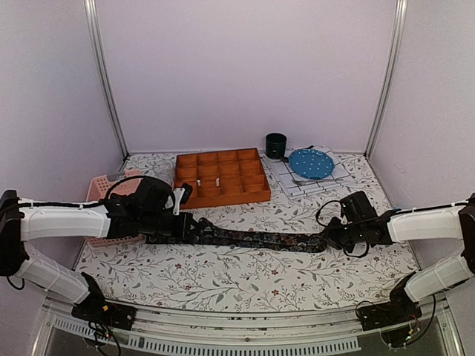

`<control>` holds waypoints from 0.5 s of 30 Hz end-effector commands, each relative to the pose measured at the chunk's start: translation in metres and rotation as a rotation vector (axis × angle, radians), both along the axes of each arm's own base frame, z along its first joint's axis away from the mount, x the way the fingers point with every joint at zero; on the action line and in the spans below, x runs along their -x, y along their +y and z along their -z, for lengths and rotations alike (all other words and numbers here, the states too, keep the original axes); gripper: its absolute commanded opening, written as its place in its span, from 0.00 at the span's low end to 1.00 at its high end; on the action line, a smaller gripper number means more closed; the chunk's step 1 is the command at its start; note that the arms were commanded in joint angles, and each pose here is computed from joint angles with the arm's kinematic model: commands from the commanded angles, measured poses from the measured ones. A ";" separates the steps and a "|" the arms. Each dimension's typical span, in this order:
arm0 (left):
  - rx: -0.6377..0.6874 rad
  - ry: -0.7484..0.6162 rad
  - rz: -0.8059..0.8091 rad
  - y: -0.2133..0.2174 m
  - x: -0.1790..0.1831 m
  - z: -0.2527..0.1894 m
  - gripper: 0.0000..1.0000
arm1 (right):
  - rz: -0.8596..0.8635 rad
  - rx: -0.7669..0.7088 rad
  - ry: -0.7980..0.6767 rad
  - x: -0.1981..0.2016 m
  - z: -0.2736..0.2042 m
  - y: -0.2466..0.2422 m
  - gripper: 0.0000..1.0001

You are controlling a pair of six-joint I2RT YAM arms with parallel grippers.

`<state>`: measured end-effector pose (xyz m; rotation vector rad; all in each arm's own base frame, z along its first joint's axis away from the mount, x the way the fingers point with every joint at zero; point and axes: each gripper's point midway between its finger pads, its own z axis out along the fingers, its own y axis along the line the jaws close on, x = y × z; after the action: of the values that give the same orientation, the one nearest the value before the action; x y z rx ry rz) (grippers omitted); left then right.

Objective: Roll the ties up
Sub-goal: Flatten out the tie at the center of the board.

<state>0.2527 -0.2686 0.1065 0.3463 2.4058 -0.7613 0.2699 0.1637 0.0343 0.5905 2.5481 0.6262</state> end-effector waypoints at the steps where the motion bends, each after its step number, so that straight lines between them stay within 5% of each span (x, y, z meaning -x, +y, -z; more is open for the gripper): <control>1: 0.032 -0.034 0.015 -0.009 0.001 -0.020 0.18 | 0.044 0.023 -0.228 -0.017 -0.074 -0.017 0.00; 5: 0.070 -0.082 0.021 -0.016 -0.001 -0.044 0.73 | 0.061 0.094 -0.422 -0.019 -0.165 -0.038 0.00; 6: 0.073 -0.098 0.015 -0.016 -0.003 -0.050 0.79 | 0.053 0.121 -0.453 -0.019 -0.183 -0.042 0.00; 9: 0.082 -0.143 -0.001 -0.016 -0.007 -0.064 0.88 | 0.036 0.155 -0.500 -0.015 -0.219 -0.048 0.00; 15: 0.018 -0.117 0.035 -0.032 -0.003 -0.044 0.85 | 0.020 0.176 -0.516 -0.015 -0.241 -0.049 0.00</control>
<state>0.2605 -0.2876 0.1643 0.3566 2.2535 -0.8079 0.2907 0.1268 0.3044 0.3692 1.9618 0.6210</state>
